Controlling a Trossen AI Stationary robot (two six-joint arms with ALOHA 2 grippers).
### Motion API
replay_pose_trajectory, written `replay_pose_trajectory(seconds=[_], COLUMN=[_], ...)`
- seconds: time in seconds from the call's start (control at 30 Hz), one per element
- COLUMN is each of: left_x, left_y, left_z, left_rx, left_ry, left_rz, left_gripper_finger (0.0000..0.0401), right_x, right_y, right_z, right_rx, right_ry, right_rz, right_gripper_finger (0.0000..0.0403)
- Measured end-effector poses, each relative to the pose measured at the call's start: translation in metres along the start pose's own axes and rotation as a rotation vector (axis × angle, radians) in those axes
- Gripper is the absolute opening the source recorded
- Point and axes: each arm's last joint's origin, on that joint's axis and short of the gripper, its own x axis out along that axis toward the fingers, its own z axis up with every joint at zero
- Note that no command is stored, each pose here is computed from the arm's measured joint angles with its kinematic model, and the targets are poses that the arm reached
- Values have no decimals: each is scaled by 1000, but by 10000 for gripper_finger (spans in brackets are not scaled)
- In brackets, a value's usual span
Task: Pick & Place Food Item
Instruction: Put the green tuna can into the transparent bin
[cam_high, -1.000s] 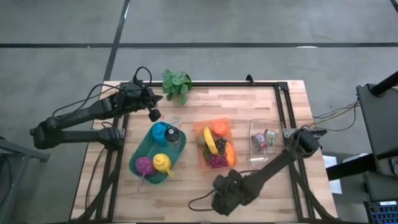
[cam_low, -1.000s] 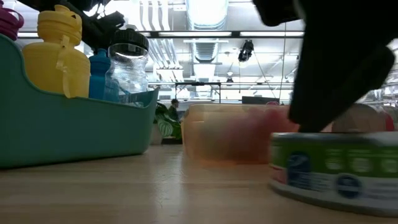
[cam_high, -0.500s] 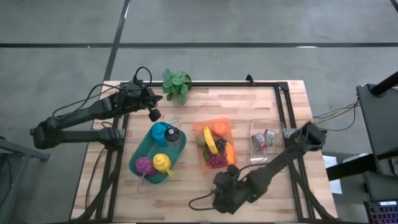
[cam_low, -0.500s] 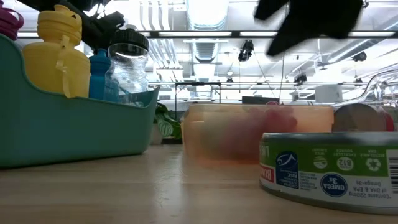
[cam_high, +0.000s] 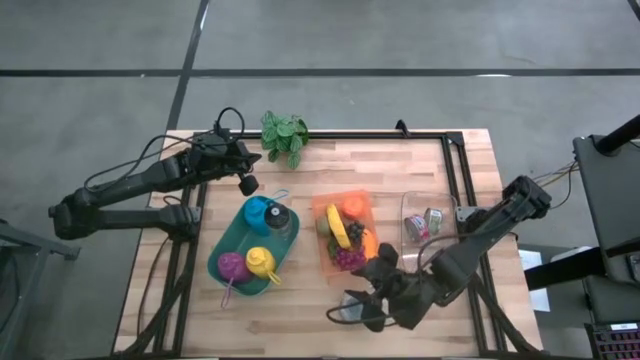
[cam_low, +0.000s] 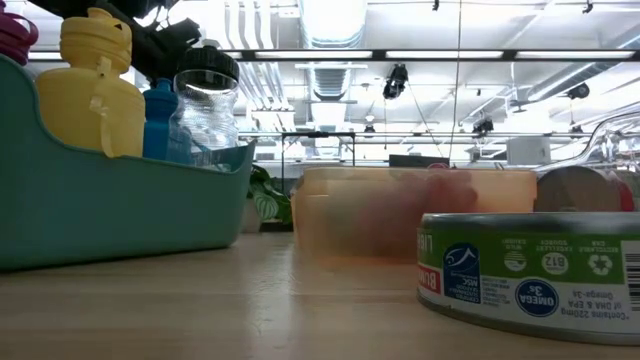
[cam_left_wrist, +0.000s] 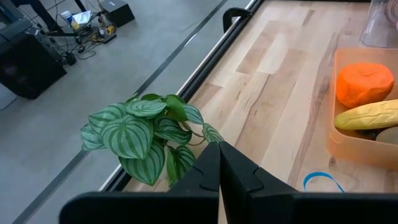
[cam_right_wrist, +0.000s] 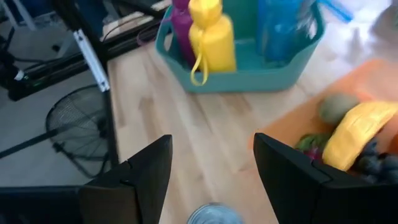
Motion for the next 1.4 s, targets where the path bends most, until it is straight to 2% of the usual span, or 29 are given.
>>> replay_pose_trajectory(seconds=[0.27,0.43,0.53,0.6,0.77,0.83,0.9,0.93,1.13,1.27,1.4], left_x=[0,0,1,1,2,2,1,-1,-28,-64,-104], left_y=[0,0,2,2,2,1,0,-1,-20,-35,-53], left_z=[0,0,2,2,1,1,4,7,45,80,103], left_rx=[0,6,55,49,-62,-242,-390,-405,-159,-95,-24], left_ry=[0,-2,-10,-7,-7,-13,-23,-31,-184,-326,-443], left_rz=[0,2,45,53,50,29,-19,-69,-490,-619,-687], left_gripper_finger=[2,2,2,2,2,2,2,2,2,2,2], right_x=[-3,1,4,6,6,6,6,6,6,6,6], right_y=[-3,-2,-1,-1,-1,-1,-2,-2,-3,-4,-7], right_z=[5,2,0,-1,-2,-2,-2,-2,-3,-4,-6], right_rx=[-8,52,76,85,88,72,67,64,-10,-65,-105], right_ry=[-65,-62,-59,-62,-67,-66,-65,-65,-54,-43,-25], right_rz=[-44,-50,-56,-62,-73,-76,-77,-77,-90,-102,-122], right_gripper_finger=[222,222,222,222,222,222,222,222,222,222,222])
